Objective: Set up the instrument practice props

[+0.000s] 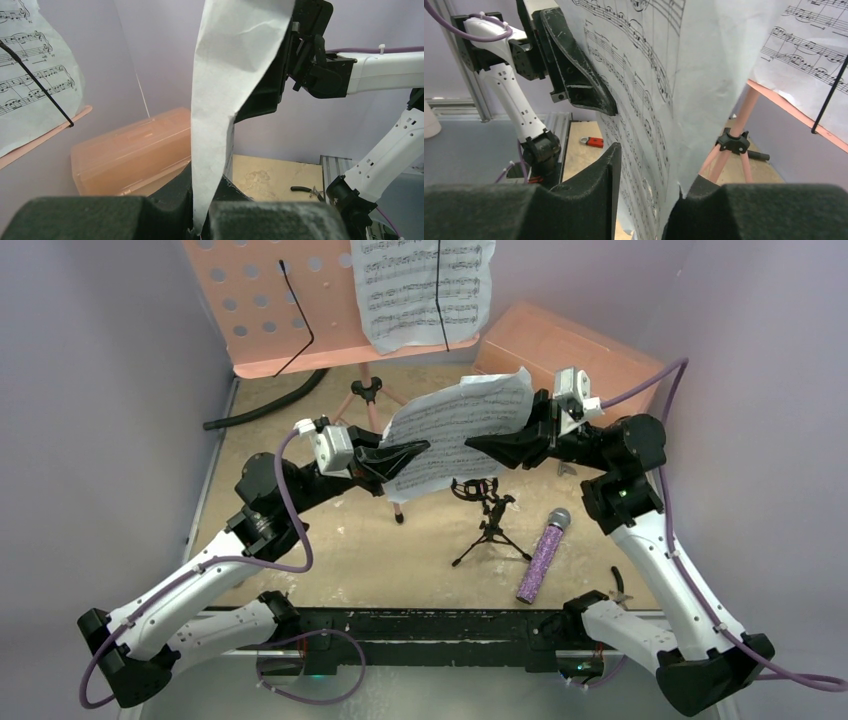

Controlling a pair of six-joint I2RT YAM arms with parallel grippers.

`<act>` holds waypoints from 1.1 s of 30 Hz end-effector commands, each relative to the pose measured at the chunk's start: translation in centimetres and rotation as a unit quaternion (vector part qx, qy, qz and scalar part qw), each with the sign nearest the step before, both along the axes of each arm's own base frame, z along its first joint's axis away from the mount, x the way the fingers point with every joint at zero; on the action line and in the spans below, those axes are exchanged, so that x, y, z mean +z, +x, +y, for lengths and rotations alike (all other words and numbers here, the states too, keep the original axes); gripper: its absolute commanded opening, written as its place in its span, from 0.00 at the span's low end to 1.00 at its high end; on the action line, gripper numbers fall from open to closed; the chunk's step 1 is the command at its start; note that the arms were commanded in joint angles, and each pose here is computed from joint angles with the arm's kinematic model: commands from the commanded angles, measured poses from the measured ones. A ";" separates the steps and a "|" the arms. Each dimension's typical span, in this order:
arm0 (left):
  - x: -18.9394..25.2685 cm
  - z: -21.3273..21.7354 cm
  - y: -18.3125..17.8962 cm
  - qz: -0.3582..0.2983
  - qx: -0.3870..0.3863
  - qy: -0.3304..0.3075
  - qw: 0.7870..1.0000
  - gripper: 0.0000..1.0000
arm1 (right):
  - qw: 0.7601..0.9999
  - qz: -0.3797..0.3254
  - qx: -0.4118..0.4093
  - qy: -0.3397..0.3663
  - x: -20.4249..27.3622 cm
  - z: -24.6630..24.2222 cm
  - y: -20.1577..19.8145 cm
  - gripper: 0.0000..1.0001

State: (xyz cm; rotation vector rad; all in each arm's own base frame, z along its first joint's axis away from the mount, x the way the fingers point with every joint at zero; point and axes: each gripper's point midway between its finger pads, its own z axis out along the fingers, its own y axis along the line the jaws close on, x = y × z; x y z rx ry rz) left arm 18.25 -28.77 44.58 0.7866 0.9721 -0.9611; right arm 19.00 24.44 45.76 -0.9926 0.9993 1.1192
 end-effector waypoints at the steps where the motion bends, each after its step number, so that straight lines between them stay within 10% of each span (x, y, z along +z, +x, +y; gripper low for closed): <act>1: 2.6 0.3 -0.9 -0.038 -0.009 -0.022 0.999 0.00 | 1.000 -0.011 0.022 0.001 0.2 0.2 -0.8 0.33; 10: 3.1 0.3 -1.0 -0.045 -0.011 -0.030 0.998 0.00 | 0.999 -0.009 0.030 -0.012 -0.6 0.5 -0.2 0.43; 22: 2.8 0.6 -0.6 -0.040 0.003 -0.030 0.999 0.04 | 1.000 -0.016 0.022 -0.007 -0.1 0.3 -0.3 0.00; 33: -0.3 1.3 0.8 -0.010 0.047 -0.012 0.999 0.77 | 1.000 -0.008 0.005 -0.007 0.2 0.1 -0.1 0.00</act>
